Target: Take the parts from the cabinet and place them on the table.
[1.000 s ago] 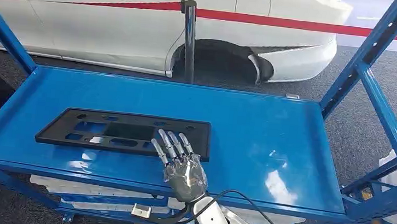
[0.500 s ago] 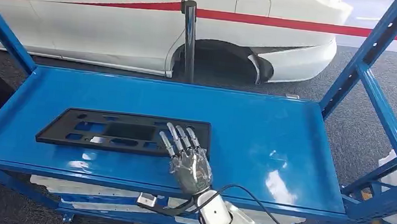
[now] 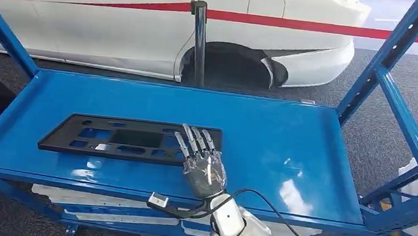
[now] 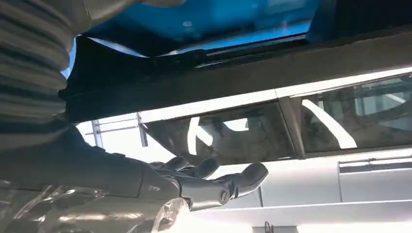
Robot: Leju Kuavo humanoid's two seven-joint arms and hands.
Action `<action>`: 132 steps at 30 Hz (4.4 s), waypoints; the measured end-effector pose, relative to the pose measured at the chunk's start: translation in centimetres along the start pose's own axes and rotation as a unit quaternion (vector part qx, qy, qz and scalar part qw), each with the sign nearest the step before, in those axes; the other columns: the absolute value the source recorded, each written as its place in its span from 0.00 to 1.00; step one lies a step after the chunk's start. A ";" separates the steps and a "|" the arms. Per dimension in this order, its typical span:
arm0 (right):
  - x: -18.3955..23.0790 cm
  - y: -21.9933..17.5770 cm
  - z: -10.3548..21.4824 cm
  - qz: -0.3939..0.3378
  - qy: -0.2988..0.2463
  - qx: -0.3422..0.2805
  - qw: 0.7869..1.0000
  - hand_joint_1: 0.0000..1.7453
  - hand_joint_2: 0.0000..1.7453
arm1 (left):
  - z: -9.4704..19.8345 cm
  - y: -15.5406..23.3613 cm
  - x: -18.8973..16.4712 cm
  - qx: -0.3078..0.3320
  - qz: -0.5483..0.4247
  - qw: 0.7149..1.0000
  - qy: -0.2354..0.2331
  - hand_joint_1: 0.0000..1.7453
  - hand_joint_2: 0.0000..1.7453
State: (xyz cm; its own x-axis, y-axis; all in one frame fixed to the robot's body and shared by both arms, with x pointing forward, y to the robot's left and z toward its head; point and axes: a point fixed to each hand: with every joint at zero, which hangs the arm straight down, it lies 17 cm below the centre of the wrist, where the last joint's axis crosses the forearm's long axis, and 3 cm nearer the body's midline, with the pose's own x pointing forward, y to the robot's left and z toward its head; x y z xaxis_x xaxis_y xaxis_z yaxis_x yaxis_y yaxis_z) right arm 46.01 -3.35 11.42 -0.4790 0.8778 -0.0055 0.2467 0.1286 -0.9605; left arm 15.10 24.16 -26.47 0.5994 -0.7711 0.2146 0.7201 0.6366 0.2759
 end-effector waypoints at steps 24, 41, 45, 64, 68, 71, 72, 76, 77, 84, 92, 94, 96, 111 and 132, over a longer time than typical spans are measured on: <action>-1.1 2.0 0.3 0.000 0.019 0.028 0.999 0.92 1.00 | 0.0 0.0 0.1 -0.001 -0.012 1.000 -0.002 0.00 0.00; -1.4 2.5 0.4 -0.004 0.024 0.036 0.999 0.63 1.00 | 0.0 0.2 0.3 0.000 -0.008 1.000 -0.003 0.00 0.00; -1.5 2.7 0.5 -0.006 0.025 0.037 0.999 0.85 1.00 | 0.0 0.2 0.4 0.000 -0.007 1.000 -0.004 0.00 0.00; -1.1 0.6 -1.0 -0.035 0.027 0.013 0.999 1.00 1.00 | 0.0 0.1 0.3 0.000 0.001 1.000 -0.002 0.00 0.00; -0.6 -0.7 -1.5 -0.056 0.028 -0.003 0.998 1.00 1.00 | 0.0 0.0 0.2 0.001 0.005 1.000 -0.001 0.00 0.00; -0.4 -2.1 -1.7 -0.095 0.033 -0.019 0.995 1.00 1.00 | 0.0 -0.2 -0.1 0.001 0.008 1.000 0.000 0.00 0.00; -0.4 -2.6 -1.8 -0.109 0.036 -0.025 0.993 1.00 1.00 | 0.0 -0.2 -0.1 0.002 0.011 1.000 0.001 0.00 0.00; -0.9 -6.1 -2.1 -0.186 0.057 -0.063 0.979 1.00 1.00 | 0.1 -0.5 -0.4 0.002 0.017 1.000 0.000 0.00 0.00; -1.3 -7.7 -2.3 -0.204 0.060 -0.080 0.974 1.00 1.00 | 0.1 -0.6 -0.5 0.002 0.020 1.000 0.001 0.00 0.00; -5.6 -19.8 -2.5 -0.353 0.069 -0.202 0.911 1.00 1.00 | 0.2 -1.1 -1.1 0.001 0.040 0.999 0.002 0.00 0.00; -9.3 -32.7 1.8 -0.547 -0.005 -0.319 0.774 1.00 1.00 | 0.8 1.8 4.1 0.045 0.150 0.977 -0.146 0.00 0.00; -10.1 -35.7 3.6 -0.564 -0.022 -0.347 0.749 1.00 1.00 | 1.8 3.3 6.8 0.056 0.186 0.956 -0.222 0.00 0.00; -10.4 -38.4 5.3 -0.568 -0.042 -0.371 0.733 1.00 1.00 | 2.5 4.7 8.9 0.058 0.217 0.937 -0.269 0.00 0.00; -8.3 -45.2 11.3 -0.632 -0.166 -0.422 0.628 1.00 1.00 | 1.3 4.6 9.4 0.034 0.252 0.946 -0.200 0.00 0.00; -7.1 -44.3 13.9 -0.713 -0.241 -0.393 0.528 1.00 1.00 | 0.2 1.7 3.2 0.033 0.215 0.973 -0.070 0.00 0.00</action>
State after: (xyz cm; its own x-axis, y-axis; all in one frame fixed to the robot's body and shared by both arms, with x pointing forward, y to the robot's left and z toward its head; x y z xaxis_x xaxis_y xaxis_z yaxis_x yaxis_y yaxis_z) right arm 26.79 -21.66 50.13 -0.7618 -0.5662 0.3148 -0.4721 0.8179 0.3288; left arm 18.17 22.76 -25.18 0.7839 -0.4297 0.4482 0.3863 0.9027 0.1898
